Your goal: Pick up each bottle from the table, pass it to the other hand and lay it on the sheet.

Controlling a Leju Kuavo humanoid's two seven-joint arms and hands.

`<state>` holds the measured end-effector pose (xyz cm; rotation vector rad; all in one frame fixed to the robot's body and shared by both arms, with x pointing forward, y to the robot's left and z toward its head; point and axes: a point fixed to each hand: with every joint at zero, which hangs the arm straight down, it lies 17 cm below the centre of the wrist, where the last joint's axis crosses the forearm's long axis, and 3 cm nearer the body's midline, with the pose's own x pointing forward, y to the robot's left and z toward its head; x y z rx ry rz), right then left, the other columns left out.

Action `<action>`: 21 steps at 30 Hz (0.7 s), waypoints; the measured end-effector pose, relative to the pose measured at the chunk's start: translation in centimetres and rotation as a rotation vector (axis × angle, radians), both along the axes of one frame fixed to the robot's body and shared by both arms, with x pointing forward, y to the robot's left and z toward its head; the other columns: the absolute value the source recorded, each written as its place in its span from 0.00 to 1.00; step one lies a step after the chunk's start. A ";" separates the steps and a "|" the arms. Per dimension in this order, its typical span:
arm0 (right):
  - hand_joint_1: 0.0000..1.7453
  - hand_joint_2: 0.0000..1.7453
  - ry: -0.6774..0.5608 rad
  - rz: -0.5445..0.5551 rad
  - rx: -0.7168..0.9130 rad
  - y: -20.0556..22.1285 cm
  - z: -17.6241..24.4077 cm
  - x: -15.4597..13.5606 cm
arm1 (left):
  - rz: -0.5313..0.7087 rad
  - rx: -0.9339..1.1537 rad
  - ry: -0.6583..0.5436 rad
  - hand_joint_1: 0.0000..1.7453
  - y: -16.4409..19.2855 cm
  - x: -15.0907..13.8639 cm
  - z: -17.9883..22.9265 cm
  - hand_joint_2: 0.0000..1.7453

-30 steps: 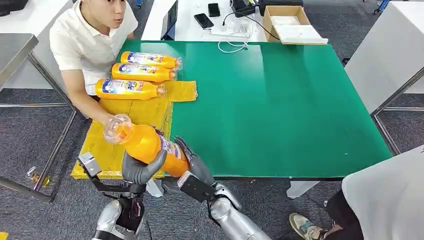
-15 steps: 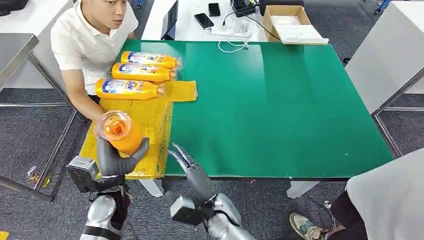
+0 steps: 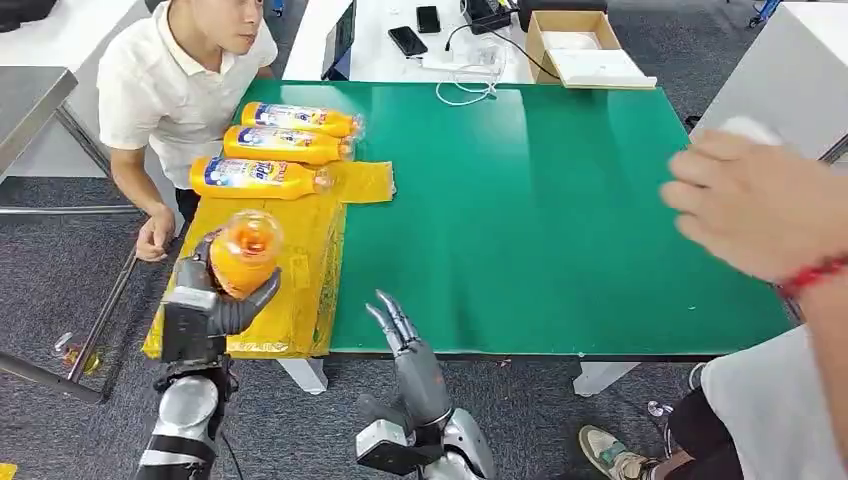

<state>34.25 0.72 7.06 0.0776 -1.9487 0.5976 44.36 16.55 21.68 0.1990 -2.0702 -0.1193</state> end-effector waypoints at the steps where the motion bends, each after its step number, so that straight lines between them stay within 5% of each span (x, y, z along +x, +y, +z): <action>1: 0.00 0.00 0.001 0.004 0.002 0.1 0.0 0.0 | 0.035 0.109 -0.001 1.00 -0.5 0.7 -0.6 1.00; 13: 0.00 0.00 -0.019 0.074 -0.005 2.0 0.7 -0.8 | 0.135 0.750 0.126 1.00 -3.5 6.7 -9.9 1.00; 21: 0.00 0.00 -0.018 0.111 -0.010 2.9 0.6 -1.3 | 0.120 0.895 0.316 1.00 -1.5 9.0 -15.1 1.00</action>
